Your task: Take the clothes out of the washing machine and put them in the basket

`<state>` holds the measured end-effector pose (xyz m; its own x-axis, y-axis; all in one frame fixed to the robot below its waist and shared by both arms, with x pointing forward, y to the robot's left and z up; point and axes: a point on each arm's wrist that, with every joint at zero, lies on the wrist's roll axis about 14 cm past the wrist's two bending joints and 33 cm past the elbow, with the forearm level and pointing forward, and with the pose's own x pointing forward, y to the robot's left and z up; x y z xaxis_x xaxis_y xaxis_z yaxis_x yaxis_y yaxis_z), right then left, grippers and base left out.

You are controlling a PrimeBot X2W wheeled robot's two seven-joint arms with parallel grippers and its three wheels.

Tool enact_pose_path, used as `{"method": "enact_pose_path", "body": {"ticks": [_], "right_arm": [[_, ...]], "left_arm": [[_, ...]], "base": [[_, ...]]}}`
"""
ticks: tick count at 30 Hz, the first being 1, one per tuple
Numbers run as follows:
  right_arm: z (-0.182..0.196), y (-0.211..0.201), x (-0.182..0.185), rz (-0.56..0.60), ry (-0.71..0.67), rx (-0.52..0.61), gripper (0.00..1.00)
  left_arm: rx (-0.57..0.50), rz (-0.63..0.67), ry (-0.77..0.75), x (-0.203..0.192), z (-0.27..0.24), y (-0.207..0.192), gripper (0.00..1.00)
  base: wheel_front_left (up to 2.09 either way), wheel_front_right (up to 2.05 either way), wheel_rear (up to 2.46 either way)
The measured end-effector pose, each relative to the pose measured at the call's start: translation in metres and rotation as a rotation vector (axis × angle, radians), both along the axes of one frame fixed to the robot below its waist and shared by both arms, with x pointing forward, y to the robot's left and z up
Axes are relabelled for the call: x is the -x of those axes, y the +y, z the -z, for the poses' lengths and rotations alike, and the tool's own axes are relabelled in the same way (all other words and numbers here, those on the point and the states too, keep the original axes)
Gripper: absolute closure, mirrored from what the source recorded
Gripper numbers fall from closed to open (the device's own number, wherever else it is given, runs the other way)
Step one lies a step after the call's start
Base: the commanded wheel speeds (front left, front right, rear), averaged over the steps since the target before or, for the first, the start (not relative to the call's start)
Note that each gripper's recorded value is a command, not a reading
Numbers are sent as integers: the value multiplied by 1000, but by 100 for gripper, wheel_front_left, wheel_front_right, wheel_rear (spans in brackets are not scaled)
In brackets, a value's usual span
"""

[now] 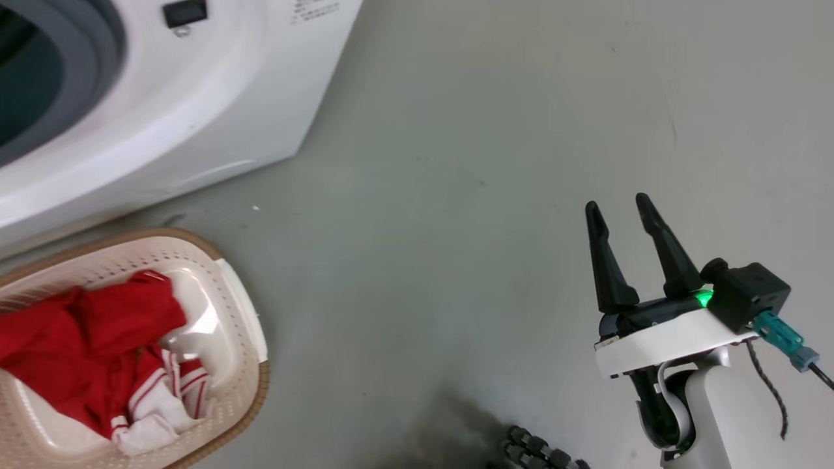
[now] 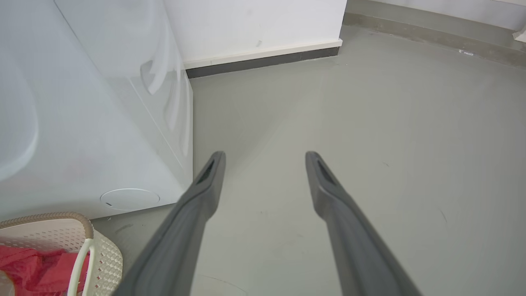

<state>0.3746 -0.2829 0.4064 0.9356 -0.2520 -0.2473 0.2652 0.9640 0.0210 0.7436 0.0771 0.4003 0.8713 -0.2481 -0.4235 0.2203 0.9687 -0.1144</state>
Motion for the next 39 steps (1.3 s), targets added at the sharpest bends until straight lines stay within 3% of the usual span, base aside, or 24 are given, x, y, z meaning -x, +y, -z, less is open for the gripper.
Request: {"method": "enact_pose_path", "body": {"ticks": [7,14,21,22,23,31,39], "right_arm": [[10,-8,2,25,35,8,0],[14,-9,3,31,50,15,0],[15,-9,3,31,52,14,0],[15,-9,3,32,53,12,0],[16,-10,5,36,56,12,0],[14,-14,6,49,54,19,0],[8,-15,1,42,33,24,0]], "left_arm": [[-56,45,147,-12,34,-16,0],[-112,61,321,1,69,-19,0],[-143,63,387,9,79,-19,0],[-148,63,397,10,80,-18,41],[-150,59,399,11,80,-18,100],[-152,24,361,6,73,-13,100],[-101,-19,162,-10,44,-9,100]], "base": [[0,0,0],[0,0,0],[0,0,0],[0,0,0],[0,0,0],[0,0,0],[0,0,0]]}}
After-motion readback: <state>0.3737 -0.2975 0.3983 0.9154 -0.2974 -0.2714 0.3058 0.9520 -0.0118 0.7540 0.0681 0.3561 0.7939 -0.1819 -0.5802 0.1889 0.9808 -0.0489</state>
